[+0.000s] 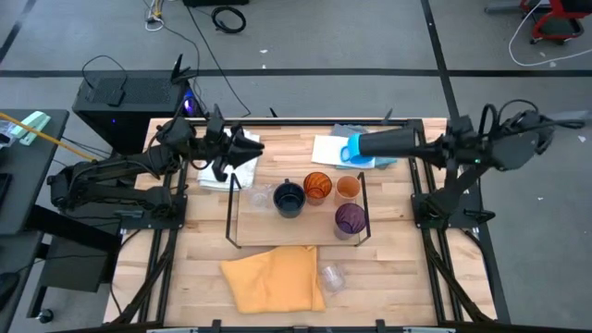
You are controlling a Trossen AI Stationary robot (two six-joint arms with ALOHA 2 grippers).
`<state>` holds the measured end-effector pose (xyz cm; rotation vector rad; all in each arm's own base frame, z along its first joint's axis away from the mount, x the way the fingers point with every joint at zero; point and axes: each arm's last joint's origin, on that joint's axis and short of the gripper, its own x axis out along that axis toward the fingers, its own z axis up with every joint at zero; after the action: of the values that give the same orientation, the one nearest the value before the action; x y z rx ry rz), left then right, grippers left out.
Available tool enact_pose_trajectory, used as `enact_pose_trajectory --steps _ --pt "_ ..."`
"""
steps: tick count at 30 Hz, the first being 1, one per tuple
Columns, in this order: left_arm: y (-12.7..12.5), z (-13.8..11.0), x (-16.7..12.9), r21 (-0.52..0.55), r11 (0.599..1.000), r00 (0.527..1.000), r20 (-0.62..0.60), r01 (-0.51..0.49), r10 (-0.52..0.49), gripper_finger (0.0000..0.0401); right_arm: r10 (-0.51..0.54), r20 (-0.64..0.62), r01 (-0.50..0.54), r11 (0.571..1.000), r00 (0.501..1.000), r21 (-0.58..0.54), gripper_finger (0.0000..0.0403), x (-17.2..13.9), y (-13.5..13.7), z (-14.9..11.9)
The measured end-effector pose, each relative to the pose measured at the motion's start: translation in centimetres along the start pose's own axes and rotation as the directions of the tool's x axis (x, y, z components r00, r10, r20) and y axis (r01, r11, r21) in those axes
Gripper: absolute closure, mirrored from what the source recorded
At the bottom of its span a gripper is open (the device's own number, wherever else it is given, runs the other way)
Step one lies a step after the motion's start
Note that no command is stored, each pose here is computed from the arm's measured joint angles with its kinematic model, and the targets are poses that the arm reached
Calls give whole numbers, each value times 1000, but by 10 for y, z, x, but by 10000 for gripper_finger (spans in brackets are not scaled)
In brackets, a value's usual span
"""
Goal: Stack small to large cups/mugs on shelf
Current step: Put the black cup on the shelf aligned with the orange cup
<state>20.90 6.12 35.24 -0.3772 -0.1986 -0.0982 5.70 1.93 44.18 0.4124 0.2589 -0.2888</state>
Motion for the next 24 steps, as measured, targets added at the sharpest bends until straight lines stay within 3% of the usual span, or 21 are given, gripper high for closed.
enact_pose_trajectory --steps 5,9,11,13,18,24 --pt "1 1 0 -17 999 999 17 -34 34 296 150 207 -147 989 967 -30 403 -14 -21 3" --pt "1 1 0 -27 998 998 25 -50 50 296 303 382 -272 953 873 -133 403 -30 -29 18" --pt "2 1 0 -28 998 998 27 -55 56 296 375 425 -314 926 823 -210 403 -35 -27 25" --pt "2 1 0 -28 997 997 32 -65 66 296 407 434 -320 910 804 -262 403 -39 -26 32" --pt "2 1 0 -28 997 997 34 -70 71 296 416 343 -325 899 842 -293 403 -43 -24 40" --pt "2 1 0 -29 997 997 33 -70 71 296 398 236 -361 914 886 -186 403 -35 -24 25"
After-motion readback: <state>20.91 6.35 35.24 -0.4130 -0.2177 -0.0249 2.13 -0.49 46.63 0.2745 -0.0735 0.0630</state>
